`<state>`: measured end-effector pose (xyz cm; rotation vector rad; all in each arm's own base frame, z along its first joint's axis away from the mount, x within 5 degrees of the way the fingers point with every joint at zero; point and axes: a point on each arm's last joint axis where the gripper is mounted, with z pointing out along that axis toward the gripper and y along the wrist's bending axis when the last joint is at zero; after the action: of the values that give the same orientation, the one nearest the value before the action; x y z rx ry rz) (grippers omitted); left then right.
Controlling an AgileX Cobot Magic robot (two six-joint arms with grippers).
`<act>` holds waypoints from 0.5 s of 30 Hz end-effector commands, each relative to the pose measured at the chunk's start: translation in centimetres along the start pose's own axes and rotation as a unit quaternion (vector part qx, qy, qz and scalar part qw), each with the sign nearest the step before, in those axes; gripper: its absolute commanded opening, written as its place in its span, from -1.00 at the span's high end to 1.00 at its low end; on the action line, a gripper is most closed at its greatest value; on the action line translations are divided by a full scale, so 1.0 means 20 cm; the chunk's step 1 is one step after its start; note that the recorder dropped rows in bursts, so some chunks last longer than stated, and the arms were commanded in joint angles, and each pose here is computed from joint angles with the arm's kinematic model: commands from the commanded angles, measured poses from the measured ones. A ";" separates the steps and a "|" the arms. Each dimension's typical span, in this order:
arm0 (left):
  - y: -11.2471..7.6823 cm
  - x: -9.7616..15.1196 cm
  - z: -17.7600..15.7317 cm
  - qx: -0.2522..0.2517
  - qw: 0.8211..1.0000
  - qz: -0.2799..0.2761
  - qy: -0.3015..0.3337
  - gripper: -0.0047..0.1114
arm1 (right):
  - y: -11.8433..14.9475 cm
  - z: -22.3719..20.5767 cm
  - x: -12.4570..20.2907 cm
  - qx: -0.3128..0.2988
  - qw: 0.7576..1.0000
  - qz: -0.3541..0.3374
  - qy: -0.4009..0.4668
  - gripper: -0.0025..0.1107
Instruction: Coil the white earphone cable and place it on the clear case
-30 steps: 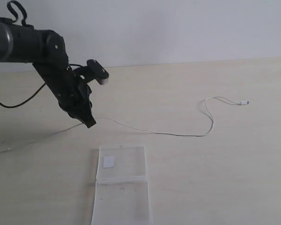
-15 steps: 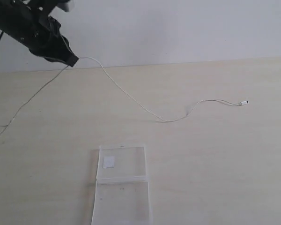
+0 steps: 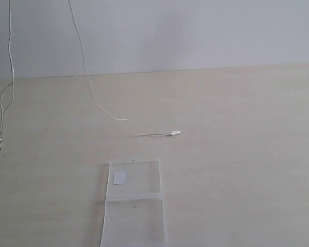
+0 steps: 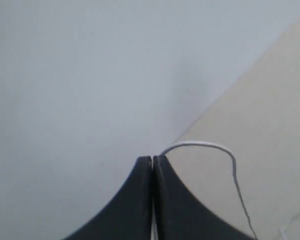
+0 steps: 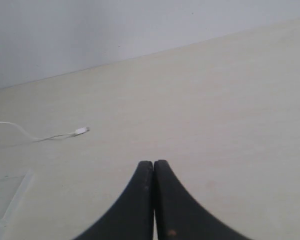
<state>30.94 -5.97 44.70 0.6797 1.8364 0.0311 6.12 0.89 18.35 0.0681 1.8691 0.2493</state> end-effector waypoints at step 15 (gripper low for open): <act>0.11 -0.33 -0.29 -0.059 0.992 0.022 -0.111 0.92 | 0.00 0.00 0.00 0.002 1.000 -0.003 -0.003 0.96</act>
<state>28.86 -5.60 52.30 0.6230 1.6098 0.0869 6.12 0.89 18.35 0.0681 1.8691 0.2493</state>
